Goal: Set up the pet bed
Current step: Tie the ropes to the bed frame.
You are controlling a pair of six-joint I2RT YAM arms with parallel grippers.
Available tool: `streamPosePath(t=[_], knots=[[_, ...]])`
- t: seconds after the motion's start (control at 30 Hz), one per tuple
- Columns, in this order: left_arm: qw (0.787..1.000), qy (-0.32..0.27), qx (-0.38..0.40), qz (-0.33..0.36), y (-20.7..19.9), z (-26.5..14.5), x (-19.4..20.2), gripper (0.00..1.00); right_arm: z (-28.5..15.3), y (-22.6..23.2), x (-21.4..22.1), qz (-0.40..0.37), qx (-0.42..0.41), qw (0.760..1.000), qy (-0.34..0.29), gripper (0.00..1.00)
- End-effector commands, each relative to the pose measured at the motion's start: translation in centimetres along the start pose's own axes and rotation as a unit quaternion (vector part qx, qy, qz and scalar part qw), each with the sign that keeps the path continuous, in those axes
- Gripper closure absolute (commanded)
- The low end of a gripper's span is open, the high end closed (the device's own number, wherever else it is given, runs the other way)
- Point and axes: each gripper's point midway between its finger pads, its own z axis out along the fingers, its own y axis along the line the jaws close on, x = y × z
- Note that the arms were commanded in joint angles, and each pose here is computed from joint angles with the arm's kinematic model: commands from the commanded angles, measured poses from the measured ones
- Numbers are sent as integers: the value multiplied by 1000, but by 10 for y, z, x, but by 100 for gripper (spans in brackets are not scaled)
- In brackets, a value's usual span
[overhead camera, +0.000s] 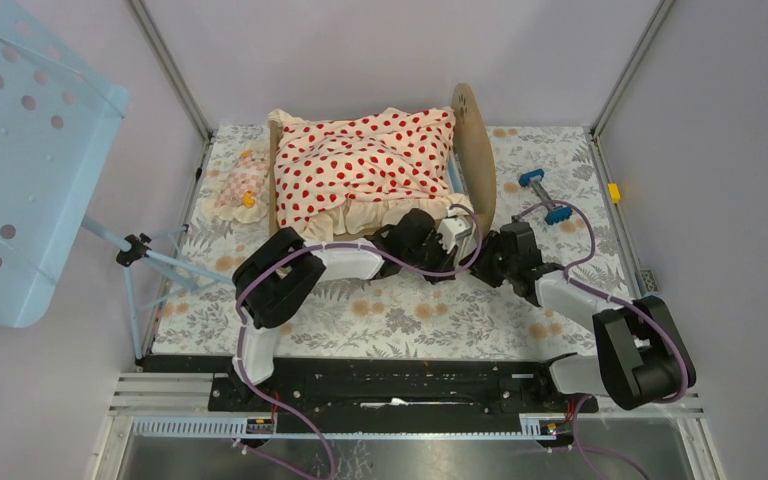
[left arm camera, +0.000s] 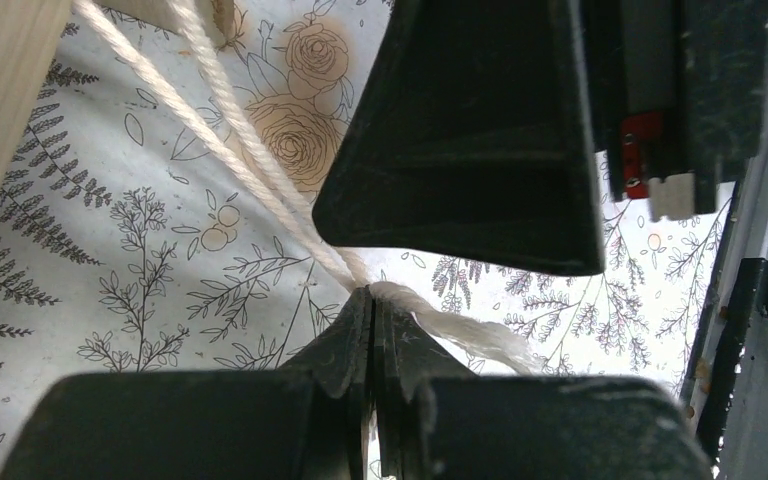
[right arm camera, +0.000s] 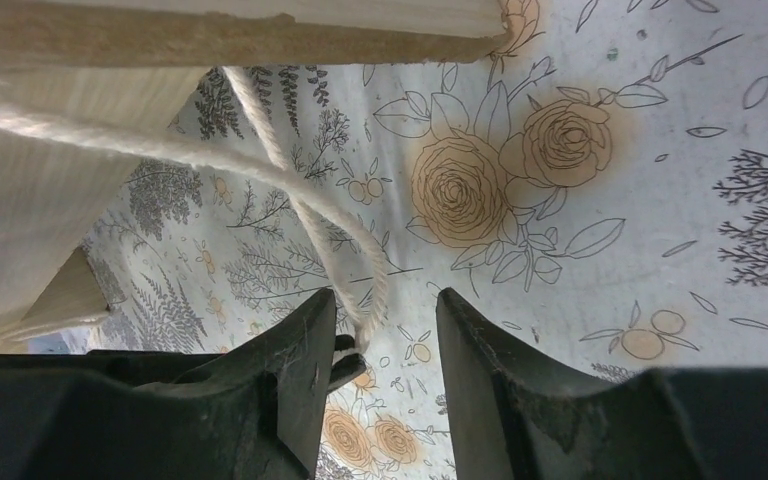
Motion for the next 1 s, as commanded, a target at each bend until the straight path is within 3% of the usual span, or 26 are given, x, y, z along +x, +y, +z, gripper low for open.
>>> streamPosePath(t=[0.0, 0.7, 0.97], knots=[[999, -44, 17, 20, -12, -14, -43, 100, 7, 6, 1, 10, -19, 1000, 5, 52], [998, -50, 23, 24, -18, -24, -54, 100, 30, 1, 3, 27, -16, 999, 10, 51], [998, -53, 14, 16, -14, -28, -60, 100, 21, -2, 0, 23, -15, 1000, -7, 79]])
